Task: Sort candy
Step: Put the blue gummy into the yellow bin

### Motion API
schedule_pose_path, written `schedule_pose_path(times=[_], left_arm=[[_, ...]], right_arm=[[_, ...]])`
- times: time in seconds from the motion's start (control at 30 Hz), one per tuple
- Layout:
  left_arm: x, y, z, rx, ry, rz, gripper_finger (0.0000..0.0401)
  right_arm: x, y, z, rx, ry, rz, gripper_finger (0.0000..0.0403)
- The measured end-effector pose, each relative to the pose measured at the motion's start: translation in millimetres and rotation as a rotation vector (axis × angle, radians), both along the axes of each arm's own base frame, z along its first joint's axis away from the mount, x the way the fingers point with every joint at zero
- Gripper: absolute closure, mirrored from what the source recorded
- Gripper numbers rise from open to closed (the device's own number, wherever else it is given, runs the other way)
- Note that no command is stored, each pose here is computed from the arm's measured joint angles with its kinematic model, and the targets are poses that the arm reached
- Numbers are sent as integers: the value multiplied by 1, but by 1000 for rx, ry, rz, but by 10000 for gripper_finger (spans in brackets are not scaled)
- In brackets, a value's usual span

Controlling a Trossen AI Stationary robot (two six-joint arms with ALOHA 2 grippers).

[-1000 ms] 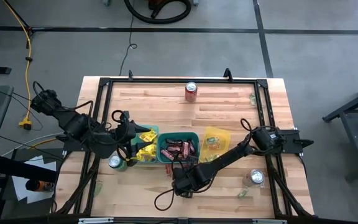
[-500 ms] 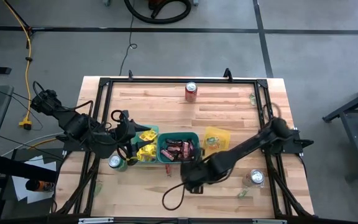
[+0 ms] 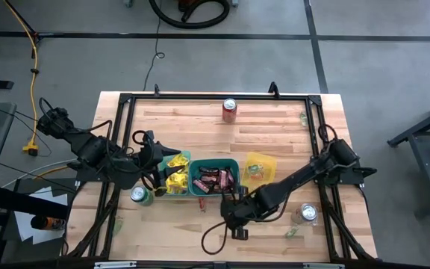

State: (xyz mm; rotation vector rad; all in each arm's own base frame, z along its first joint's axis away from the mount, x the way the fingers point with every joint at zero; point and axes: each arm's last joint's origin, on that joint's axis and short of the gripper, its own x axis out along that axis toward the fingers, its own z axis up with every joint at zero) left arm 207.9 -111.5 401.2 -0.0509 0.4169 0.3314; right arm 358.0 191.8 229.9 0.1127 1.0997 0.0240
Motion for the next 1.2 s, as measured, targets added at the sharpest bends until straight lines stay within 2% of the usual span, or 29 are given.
schedule_pose_path(times=[0.13,0.27,0.4,0.67,1.0,1.1,1.2], left_arm=[[0,0,0,-19,-6,7,199],[0,0,0,-22,-5,6,199],[0,0,0,-22,-4,5,199],[0,0,0,-12,-4,9,199],[0,0,0,-15,-5,14,199],[0,0,0,-15,-5,15,199],[0,0,0,-15,-4,15,199]], right_arm=[[-4,-2,-27,44,21,2,315],[-10,-5,-47,6,25,63,245],[-14,-13,-59,-48,40,41,214],[-6,-16,-61,-76,-49,86,210],[0,-13,-85,-121,-31,104,211],[0,-13,-86,-129,-21,103,229],[0,-13,-85,-129,-18,102,281]])
